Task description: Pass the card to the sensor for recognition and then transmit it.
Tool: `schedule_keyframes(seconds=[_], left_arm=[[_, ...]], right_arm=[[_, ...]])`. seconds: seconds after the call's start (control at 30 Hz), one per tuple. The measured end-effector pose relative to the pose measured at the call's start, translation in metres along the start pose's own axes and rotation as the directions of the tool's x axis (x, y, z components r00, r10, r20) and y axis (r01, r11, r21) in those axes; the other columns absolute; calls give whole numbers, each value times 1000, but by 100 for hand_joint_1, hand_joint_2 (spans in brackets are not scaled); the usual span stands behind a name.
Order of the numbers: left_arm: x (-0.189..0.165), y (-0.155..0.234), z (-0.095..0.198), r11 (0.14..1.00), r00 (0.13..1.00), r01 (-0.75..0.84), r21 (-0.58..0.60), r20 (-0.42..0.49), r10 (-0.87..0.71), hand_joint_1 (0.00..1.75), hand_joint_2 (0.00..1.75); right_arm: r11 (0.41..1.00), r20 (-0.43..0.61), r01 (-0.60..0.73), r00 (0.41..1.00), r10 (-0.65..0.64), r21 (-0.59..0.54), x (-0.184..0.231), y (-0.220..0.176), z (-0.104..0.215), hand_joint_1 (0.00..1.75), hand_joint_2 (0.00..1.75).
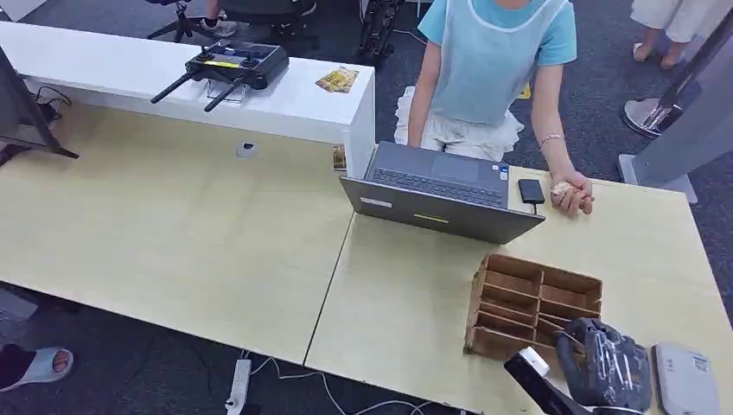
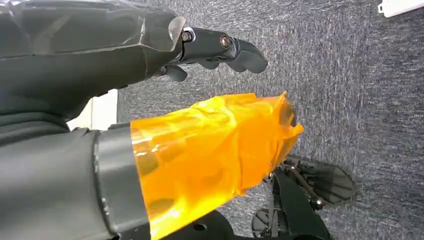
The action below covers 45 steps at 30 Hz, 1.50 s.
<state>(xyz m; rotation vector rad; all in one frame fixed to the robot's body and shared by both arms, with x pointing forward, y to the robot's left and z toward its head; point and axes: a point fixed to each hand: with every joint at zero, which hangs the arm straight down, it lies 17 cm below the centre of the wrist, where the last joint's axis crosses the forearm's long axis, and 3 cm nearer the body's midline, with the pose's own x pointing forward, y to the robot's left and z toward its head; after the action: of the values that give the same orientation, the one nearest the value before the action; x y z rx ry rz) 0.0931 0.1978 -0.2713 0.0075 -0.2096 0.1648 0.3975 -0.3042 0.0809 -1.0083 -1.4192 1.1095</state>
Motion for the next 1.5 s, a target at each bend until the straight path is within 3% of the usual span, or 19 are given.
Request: schedule_keyframes(seconds=[0.1,0.57,0.9,1.5], left_arm=[[0,0,0,1000,1000,0,0,0,0,0,0],[0,1,0,1000,1000,0,0,2,0,0,0],[1,1,0,1000,1000,2,-2,3,-2,0,0],[5,1,0,1000,1000,6,-8,24,-6,0,0]], right_arm=[[998,34,68,997,-67,-16,9,-5,-1,143,175],[958,162,277,951,-264,-67,35,-39,-2,155,175],[941,227,327,927,-299,-94,45,-60,-5,175,175],[938,365,277,912,-188,-208,66,-135,-49,175,175]])
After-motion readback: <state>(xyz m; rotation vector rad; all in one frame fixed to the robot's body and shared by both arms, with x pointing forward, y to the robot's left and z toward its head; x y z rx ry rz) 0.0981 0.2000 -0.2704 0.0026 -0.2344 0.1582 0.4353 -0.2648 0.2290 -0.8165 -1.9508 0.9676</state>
